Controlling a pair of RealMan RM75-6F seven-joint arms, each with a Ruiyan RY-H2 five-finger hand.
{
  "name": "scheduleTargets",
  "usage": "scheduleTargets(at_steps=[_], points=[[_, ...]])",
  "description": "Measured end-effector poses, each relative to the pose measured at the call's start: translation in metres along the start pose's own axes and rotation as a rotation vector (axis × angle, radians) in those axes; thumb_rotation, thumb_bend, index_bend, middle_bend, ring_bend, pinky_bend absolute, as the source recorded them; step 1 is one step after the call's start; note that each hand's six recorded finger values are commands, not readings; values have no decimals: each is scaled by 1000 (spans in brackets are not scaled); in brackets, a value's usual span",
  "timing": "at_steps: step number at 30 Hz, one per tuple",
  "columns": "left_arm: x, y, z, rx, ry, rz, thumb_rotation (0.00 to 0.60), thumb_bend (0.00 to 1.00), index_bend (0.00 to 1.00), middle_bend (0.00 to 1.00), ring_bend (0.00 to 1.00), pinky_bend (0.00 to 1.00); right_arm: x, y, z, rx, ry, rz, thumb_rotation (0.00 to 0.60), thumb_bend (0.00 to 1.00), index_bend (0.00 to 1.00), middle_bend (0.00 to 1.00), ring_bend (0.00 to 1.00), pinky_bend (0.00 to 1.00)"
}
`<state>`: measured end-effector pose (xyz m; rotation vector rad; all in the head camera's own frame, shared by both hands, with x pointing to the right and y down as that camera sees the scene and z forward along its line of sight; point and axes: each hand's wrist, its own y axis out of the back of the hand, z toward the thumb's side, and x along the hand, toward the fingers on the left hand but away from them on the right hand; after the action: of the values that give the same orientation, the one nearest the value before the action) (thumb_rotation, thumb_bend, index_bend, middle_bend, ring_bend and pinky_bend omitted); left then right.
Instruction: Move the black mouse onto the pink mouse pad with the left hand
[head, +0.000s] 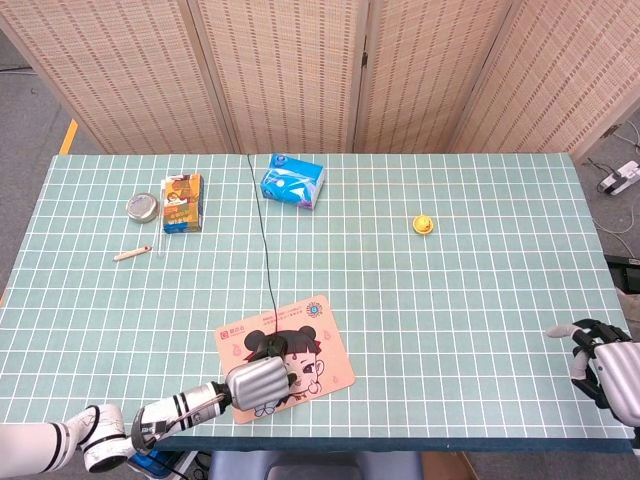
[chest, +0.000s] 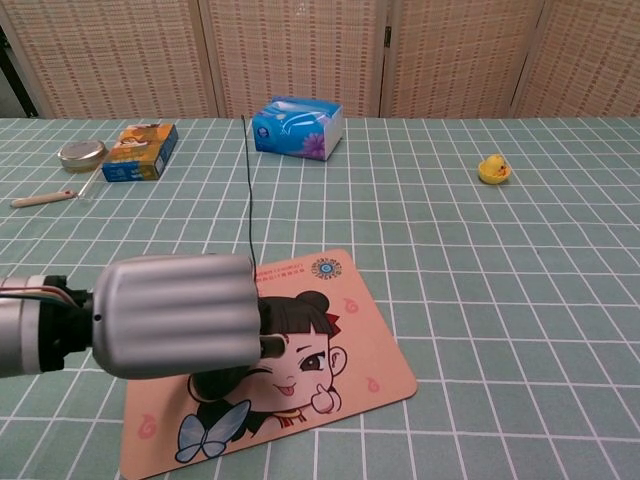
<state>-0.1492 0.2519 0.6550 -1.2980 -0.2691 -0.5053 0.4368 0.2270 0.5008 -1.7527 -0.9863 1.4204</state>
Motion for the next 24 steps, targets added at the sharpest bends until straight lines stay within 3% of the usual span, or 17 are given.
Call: scheduleTargets(at_steps=[16,19,24], points=[[15,12,3,38,15,-29,600,60,565,1000,907,937,1,2,-1,-5,-3,-1,600,343,352,363,283,337],[18,16,3,38,19,-24,600,60,503,1000,907,937,1,2,-1,-5,-2,0,600,342,352,363,283,337],[20,18,4,42,21,-28,600,60,312,1000,906,937,2,3,-1,-7,0,-2,600,343,351,363,283,337]])
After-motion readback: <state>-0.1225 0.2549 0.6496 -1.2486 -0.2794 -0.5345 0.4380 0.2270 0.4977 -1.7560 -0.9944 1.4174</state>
